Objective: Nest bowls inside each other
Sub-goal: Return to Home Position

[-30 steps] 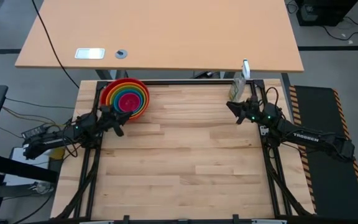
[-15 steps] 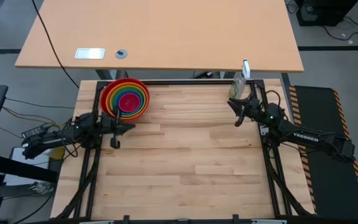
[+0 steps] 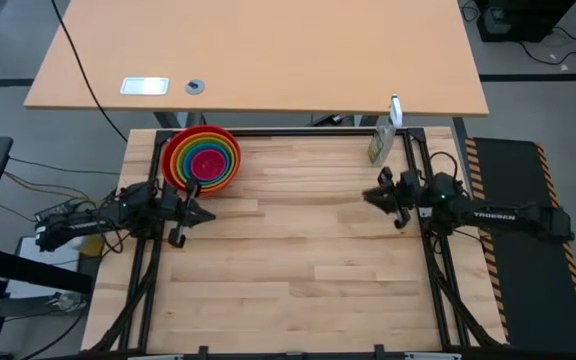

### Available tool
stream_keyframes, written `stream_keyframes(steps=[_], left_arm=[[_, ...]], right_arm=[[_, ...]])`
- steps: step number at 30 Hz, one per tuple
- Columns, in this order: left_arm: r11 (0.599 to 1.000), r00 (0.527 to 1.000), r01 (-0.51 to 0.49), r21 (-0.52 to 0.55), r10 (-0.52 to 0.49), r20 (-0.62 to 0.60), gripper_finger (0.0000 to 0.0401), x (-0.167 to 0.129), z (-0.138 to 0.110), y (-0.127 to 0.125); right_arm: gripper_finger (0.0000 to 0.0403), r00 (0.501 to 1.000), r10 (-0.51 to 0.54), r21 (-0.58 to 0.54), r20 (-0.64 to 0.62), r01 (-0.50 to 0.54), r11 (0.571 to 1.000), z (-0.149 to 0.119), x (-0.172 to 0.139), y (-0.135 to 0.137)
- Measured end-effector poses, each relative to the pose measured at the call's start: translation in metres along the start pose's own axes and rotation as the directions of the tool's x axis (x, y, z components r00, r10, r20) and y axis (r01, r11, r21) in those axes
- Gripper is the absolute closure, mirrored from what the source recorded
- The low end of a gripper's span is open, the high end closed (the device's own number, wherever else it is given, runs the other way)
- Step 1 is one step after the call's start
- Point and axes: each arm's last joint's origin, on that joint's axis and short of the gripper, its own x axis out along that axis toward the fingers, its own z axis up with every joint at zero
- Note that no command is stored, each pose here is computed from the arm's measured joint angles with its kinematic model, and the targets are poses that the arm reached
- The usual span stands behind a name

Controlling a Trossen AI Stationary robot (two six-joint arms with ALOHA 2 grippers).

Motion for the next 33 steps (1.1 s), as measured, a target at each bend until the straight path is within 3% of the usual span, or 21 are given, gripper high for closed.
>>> stream_keyframes(steps=[3,8,11,15,19,33], left_arm=[[0.999,0.998,-0.051,0.000,0.051,0.027,0.0383,0.001,0.002,-0.001],[0.995,0.995,-0.093,0.030,0.092,0.025,0.0383,0.002,0.002,-0.005],[0.988,0.988,-0.150,0.036,0.151,-0.037,0.0383,0.003,-0.004,-0.005],[0.984,0.979,-0.176,0.032,0.179,-0.102,0.0383,0.003,-0.011,-0.004],[0.984,0.973,-0.178,0.028,0.180,-0.145,0.0383,0.003,-0.015,-0.004],[0.984,0.975,-0.179,0.020,0.180,-0.132,0.0383,0.003,-0.013,-0.004]], right_arm=[[0.0316,0.990,-0.115,0.007,0.079,0.115,0.993,0.006,0.005,0.006],[0.0316,0.998,-0.036,-0.118,0.051,0.042,0.992,0.013,0.016,0.028],[0.0315,0.981,-0.188,-0.131,-0.058,0.179,0.975,-0.007,0.017,0.025],[0.0316,0.914,-0.401,-0.202,-0.062,0.382,0.902,-0.023,0.012,0.018],[0.0315,0.871,-0.483,-0.283,-0.090,0.443,0.851,-0.035,0.007,0.012],[0.0315,0.917,-0.376,-0.265,-0.129,0.334,0.905,-0.036,0.008,0.015]])
